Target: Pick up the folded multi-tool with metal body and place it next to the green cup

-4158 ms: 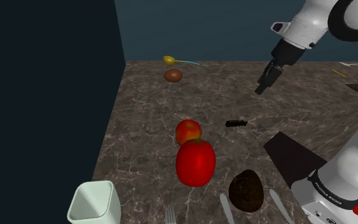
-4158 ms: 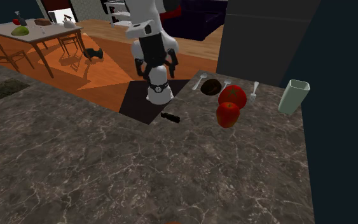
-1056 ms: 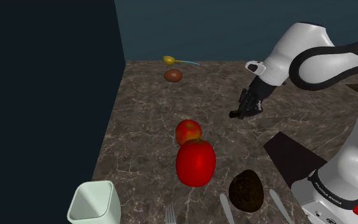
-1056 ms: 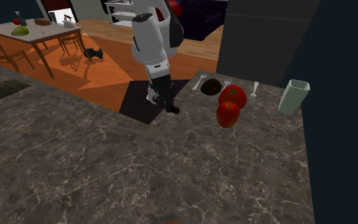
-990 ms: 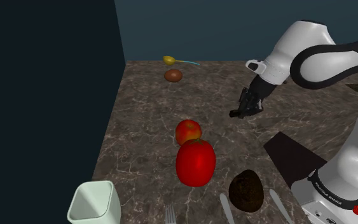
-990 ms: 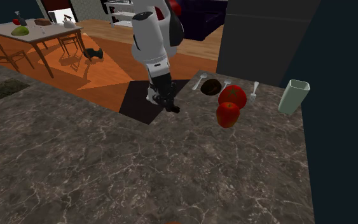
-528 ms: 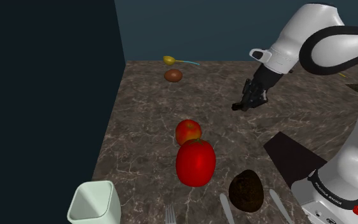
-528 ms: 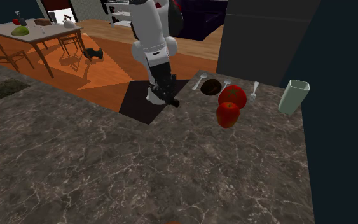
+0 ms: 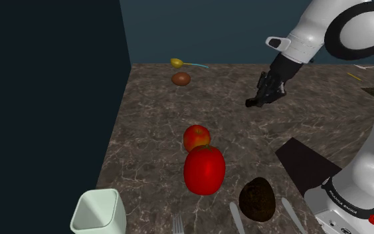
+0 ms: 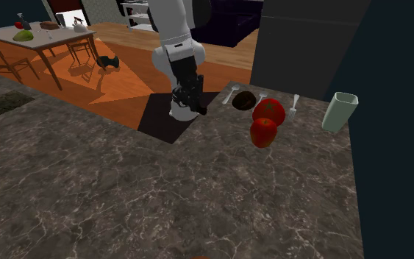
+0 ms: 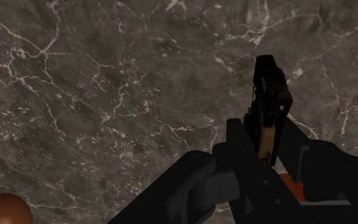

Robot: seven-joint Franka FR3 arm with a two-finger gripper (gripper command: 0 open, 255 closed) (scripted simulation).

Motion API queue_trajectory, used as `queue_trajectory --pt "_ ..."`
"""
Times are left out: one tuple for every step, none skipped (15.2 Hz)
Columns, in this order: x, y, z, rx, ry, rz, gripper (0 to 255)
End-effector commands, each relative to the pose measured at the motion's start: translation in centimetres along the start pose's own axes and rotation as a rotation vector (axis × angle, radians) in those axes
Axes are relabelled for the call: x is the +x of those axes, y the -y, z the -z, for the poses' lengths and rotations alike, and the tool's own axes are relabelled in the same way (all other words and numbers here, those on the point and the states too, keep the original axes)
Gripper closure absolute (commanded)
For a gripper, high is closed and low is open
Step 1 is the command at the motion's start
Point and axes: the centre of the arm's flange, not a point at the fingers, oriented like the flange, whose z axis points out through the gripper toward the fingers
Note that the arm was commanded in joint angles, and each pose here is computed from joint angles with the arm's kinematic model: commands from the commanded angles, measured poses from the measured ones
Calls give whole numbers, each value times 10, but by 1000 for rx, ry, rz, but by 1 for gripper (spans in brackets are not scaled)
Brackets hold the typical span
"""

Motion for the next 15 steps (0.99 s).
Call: queue_trajectory --pt "3 1 10 0 1 0 255" --pt "4 1 15 0 1 0 255" --pt "6 1 21 0 1 0 255" --pt "7 1 26 0 1 0 255" --pt "8 1 31 0 1 0 255" --pt "10 1 36 0 1 0 255" --pt "11 1 41 0 1 0 255" --pt "13 1 46 0 1 0 255" --pt "14 1 51 0 1 0 255" --pt "15 1 56 0 1 0 255" --pt "17 1 61 0 1 0 255" --pt "18 1 66 0 1 0 255" --pt "19 1 71 0 1 0 255" --pt "21 2 75 0 1 0 255" --pt "29 12 73 0 1 0 255"
